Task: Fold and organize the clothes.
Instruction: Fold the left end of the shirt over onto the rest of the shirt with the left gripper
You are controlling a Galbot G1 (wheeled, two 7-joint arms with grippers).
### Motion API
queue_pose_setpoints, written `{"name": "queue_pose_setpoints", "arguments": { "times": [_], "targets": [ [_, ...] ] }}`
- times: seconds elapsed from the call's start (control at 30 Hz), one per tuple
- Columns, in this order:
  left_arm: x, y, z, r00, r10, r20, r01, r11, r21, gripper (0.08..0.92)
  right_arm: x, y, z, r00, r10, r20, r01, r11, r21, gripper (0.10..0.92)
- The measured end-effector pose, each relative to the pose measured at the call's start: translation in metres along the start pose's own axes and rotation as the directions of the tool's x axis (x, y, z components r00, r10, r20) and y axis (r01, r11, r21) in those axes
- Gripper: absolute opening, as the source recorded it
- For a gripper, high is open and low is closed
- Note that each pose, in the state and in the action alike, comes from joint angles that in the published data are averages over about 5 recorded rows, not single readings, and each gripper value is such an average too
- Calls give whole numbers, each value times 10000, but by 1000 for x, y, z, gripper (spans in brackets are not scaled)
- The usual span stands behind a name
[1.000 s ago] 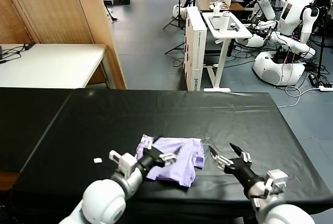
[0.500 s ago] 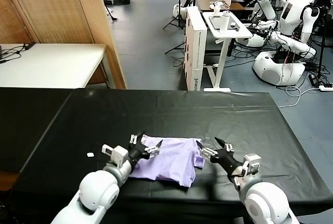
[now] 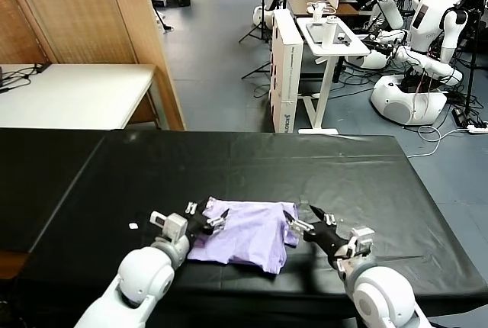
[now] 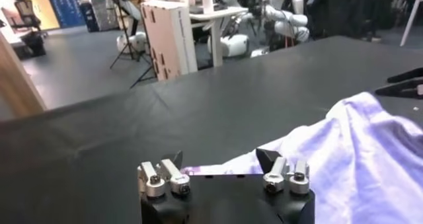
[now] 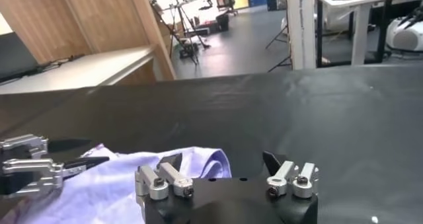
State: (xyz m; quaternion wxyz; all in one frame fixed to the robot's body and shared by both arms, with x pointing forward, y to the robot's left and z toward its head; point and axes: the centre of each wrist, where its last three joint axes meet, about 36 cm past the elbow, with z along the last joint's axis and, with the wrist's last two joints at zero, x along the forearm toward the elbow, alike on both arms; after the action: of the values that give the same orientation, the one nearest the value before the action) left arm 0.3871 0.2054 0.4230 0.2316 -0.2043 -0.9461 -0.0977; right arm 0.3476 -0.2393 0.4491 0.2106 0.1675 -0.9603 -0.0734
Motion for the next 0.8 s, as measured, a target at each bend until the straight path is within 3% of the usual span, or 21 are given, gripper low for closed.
{"name": "queue_pose_setpoints", "arguments": {
  "times": [0.33, 0.53, 0.8],
  "targets": [
    [3, -4, 3, 10000, 68, -37, -68, 10000, 24, 767, -6, 2, 3, 9999, -76, -80, 76, 10000, -16, 879],
    [3, -4, 2, 10000, -41, -28, 42, 10000, 66, 617, -9, 3, 6, 9998, -125, -149, 124, 9999, -54, 784],
    [4, -6, 2, 9999, -118, -10, 118, 9995, 283, 421, -9, 5, 7, 9997, -172, -173, 171, 9998, -61, 755]
  ]
}}
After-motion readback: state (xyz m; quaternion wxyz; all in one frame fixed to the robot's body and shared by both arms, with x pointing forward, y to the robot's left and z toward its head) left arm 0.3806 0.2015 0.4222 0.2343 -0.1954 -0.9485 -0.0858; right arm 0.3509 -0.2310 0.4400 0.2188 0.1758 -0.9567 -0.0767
